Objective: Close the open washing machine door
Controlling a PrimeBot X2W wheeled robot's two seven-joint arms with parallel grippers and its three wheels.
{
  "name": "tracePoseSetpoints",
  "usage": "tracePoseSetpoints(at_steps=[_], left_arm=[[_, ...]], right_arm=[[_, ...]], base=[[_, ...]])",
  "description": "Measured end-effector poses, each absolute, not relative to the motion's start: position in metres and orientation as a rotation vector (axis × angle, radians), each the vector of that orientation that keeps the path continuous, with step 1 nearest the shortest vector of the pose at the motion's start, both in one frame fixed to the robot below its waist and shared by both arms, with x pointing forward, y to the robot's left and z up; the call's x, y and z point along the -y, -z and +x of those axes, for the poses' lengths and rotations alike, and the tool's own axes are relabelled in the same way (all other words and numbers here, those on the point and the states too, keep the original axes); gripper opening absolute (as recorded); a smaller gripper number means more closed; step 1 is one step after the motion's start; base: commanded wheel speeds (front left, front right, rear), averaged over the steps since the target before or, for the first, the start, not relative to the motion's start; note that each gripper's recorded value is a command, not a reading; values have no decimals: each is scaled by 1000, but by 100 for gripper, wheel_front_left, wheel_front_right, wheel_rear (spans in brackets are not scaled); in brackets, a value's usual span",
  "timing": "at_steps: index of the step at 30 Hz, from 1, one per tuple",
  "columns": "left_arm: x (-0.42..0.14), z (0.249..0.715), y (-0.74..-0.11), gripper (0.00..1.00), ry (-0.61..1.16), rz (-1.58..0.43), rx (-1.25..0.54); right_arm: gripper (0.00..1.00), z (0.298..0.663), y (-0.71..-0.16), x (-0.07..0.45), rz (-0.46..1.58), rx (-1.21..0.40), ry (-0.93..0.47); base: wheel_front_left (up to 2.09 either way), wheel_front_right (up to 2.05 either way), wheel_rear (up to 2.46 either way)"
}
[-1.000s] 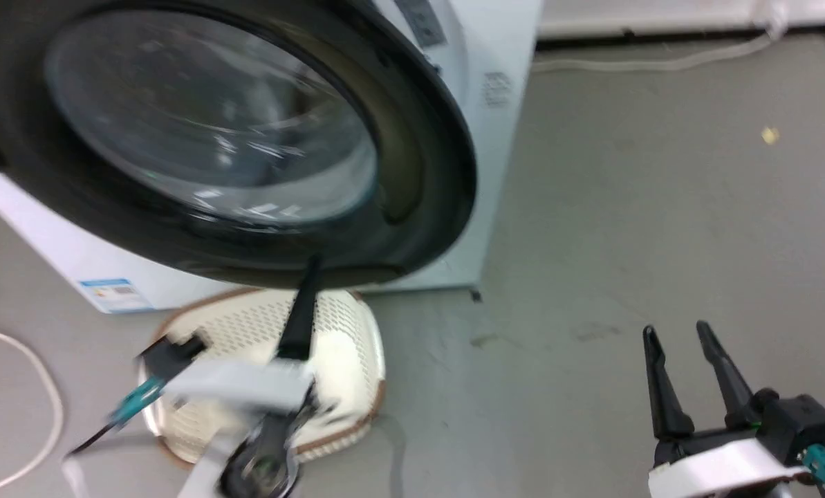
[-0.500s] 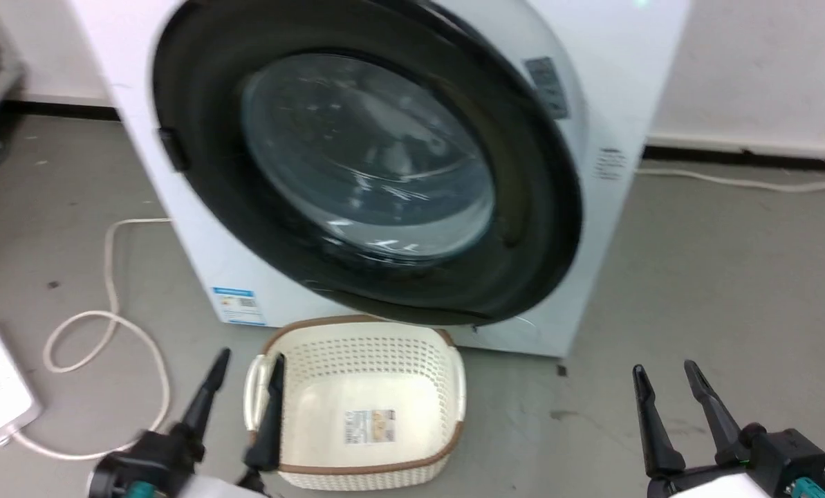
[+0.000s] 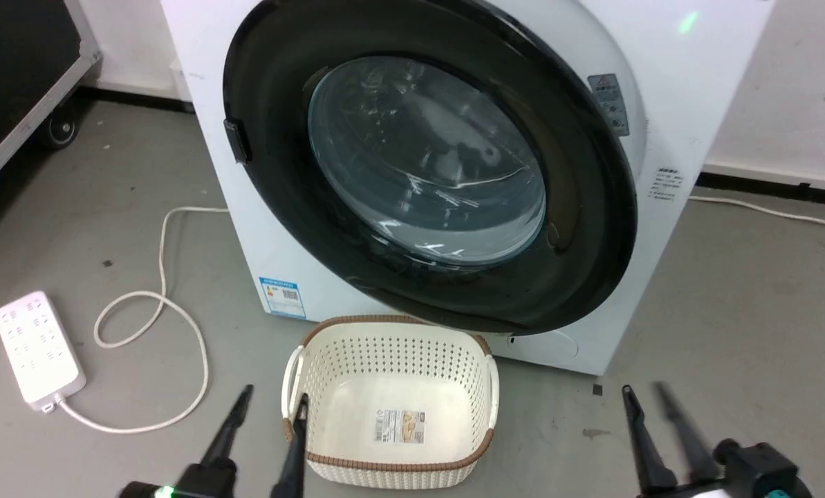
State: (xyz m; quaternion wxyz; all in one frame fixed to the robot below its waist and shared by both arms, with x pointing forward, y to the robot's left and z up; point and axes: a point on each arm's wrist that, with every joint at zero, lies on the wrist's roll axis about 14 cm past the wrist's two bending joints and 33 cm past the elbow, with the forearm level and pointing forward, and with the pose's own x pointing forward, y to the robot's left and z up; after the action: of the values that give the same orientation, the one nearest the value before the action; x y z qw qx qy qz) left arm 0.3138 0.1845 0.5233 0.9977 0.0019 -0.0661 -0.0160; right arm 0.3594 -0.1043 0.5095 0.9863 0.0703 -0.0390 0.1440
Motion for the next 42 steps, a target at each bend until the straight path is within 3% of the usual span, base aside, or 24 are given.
tracePoseSetpoints(at_steps=[8, 19, 30, 42], left_arm=[[-165, 327, -513, 100, 65, 14, 96], [-155, 361, -497, 100, 77, 6, 45], [-163, 375, -481, 100, 32, 10, -6], [-167, 383, -475, 100, 9, 13, -21]], right_arm=[[0, 377, -501, 79, 86, 29, -420], [0, 480, -513, 68, 11, -40, -569], [0, 562, -510, 79, 90, -125, -546], [0, 618, -513, 99, 69, -141, -461]], base=[[0, 0, 0], [0, 0, 0], [0, 0, 0], [0, 0, 0]])
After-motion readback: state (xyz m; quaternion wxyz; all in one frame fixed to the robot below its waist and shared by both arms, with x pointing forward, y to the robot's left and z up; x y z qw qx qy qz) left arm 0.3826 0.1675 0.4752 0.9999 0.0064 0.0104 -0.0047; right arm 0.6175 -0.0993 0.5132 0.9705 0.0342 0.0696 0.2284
